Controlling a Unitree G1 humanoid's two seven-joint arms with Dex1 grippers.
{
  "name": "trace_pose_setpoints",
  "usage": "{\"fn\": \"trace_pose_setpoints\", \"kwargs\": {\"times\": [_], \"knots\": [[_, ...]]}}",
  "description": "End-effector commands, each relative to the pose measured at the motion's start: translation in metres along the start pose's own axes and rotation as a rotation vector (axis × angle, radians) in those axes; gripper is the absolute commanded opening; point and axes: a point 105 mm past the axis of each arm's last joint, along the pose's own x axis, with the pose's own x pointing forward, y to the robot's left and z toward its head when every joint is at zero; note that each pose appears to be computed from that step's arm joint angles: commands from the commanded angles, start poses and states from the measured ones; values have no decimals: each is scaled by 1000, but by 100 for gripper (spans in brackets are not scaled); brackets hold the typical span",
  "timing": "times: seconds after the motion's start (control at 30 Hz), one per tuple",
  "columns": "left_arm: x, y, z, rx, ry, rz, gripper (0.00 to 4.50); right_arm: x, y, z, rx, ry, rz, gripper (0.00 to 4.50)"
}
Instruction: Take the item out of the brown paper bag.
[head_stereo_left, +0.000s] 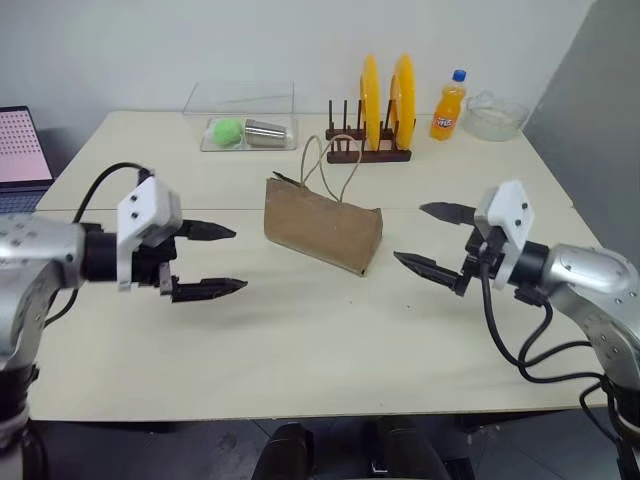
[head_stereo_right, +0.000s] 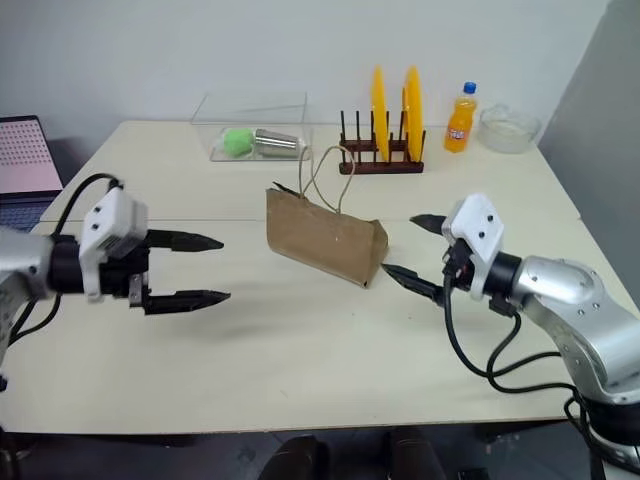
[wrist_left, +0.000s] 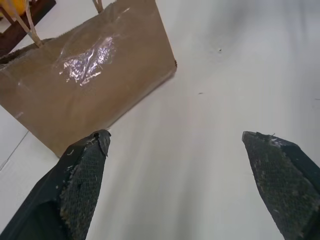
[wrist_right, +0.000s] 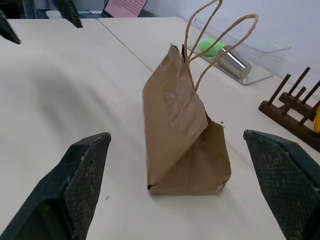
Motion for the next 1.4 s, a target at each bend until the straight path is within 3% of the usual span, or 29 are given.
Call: {"fn": "trace_pose_setpoints", "kwargs": {"times": [0.03,0.13,0.23,0.6,0.73,0.9,1.23,1.4], "knots": [[-8,-12,2,1,-13,89,448,17,-15,11,-73,-38,-17,450],[-10,-21,-3,-42,-26,128,448,38,-36,11,-90,-18,-54,450],[-12,-28,-6,-63,-30,152,450,58,-66,14,-115,5,-132,385],[-12,-30,-10,-80,-13,160,450,109,-107,-1,-310,186,-119,4],[-10,-25,-9,-69,-11,150,450,126,-101,-16,-341,251,-49,4],[-11,-23,-12,-61,14,132,450,134,-72,-18,-354,252,155,4],[-20,-34,-36,-31,144,89,450,110,12,4,-374,140,473,4],[-23,-36,-39,-28,151,88,450,99,42,-7,-359,155,530,4]]}}
